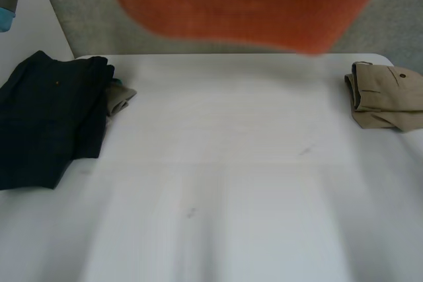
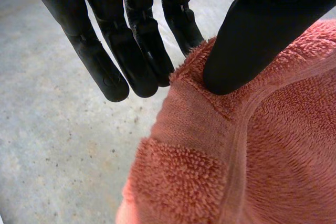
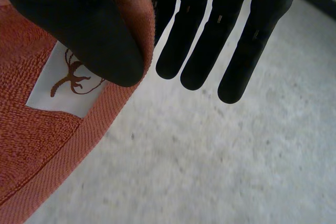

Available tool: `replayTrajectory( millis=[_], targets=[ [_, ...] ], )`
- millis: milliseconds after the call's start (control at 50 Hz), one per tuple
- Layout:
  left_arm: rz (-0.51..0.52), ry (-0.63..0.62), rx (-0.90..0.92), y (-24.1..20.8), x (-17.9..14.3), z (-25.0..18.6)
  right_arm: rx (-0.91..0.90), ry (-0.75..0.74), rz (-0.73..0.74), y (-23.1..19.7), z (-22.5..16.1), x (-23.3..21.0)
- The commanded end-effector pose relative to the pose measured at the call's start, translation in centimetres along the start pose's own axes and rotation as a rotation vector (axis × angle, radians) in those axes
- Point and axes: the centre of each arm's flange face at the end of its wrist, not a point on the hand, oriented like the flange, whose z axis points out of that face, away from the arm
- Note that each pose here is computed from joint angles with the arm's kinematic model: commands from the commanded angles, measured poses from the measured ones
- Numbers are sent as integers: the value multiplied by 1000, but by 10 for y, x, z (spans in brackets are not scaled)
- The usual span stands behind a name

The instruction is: Fold the laundry.

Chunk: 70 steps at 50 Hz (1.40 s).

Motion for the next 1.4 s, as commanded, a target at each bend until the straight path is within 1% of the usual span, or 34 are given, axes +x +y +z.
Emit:
replayTrajectory(
  millis=[20, 80, 100, 140, 160, 200, 220, 280, 300, 380, 420, 440, 500, 540, 580, 600, 660, 680, 720, 740, 760, 800, 820, 880, 900, 960, 1040, 1080, 1200, 1280, 1320, 1400],
  targets=[
    [-47, 22, -161, 45, 8, -19, -47, -41, -5, 5, -14, -6],
    [-52, 38, -240, 71, 14, -30, -95, -53, -10, 18, -22, -7],
    [-56, 53, -293, 88, 19, -39, -147, -66, -17, 31, -30, -7],
    [-58, 67, -350, 107, 25, -49, -205, -85, -23, 46, -40, -8],
    [-57, 88, -410, 126, 33, -61, -275, -116, -31, 62, -53, -11],
    [-51, 110, -468, 144, 40, -74, -348, -154, -39, 79, -67, -14],
    [-40, 132, -522, 162, 47, -87, -428, -187, -48, 98, -84, -17],
    [-23, 168, -600, 186, 58, -107, -538, -228, -66, 122, -109, -19],
    [-10, 195, -646, 200, 66, -120, -603, -250, -82, 135, -125, -20],
    [28, 249, -737, 221, 76, -146, -737, -295, -136, 160, -160, -19],
    [41, 271, -771, 224, 78, -155, -776, -308, -164, 165, -170, -15],
    [54, 295, -813, 225, 80, -164, -818, -325, -189, 168, -181, -13],
    [71, 336, -878, 219, 81, -175, -874, -360, -230, 167, -194, -11],
    [85, 388, -952, 208, 81, -187, -911, -397, -271, 161, -202, -8],
    [95, 426, -998, 198, 81, -195, -929, -419, -298, 153, -204, -3],
    [101, 467, -1041, 186, 80, -203, -945, -440, -325, 142, -204, 3],
    [109, 521, -1106, 167, 77, -216, -979, -487, -362, 123, -207, 12],
    [114, 552, -1146, 154, 75, -225, -1006, -532, -388, 108, -210, 17],
    [116, 586, -1189, 140, 74, -234, -1033, -581, -421, 94, -214, 22],
    [111, 625, -1237, 126, 73, -244, -1048, -608, -441, 87, -217, 25],
    [108, 643, -1263, 121, 73, -249, -1092, -655, -481, 75, -224, 34],
    [100, 682, -1312, 108, 72, -258, -1136, -711, -525, 65, -232, 41],
    [93, 717, -1355, 99, 72, -264, -1175, -776, -562, 56, -241, 47],
    [78, 765, -1399, 89, 72, -270, -1209, -862, -618, 48, -251, 55],
    [74, 787, -1417, 86, 72, -271, -1191, -906, -657, 47, -252, 57],
    [90, 785, -1398, 86, 72, -267, -1179, -889, -638, 51, -251, 53],
    [125, 743, -1321, 96, 74, -249, -1137, -795, -569, 65, -239, 46],
    [134, 721, -1289, 103, 77, -238, -1109, -735, -524, 78, -232, 43],
    [117, 650, -1219, 121, 91, -206, -1029, -603, -449, 106, -208, 24],
    [140, 582, -1182, 141, 99, -185, -988, -518, -452, 129, -194, 10],
    [160, 540, -1178, 153, 100, -178, -982, -503, -460, 136, -191, 6],
    [203, 499, -1175, 169, 105, -172, -957, -457, -493, 155, -182, -5]
  ],
)
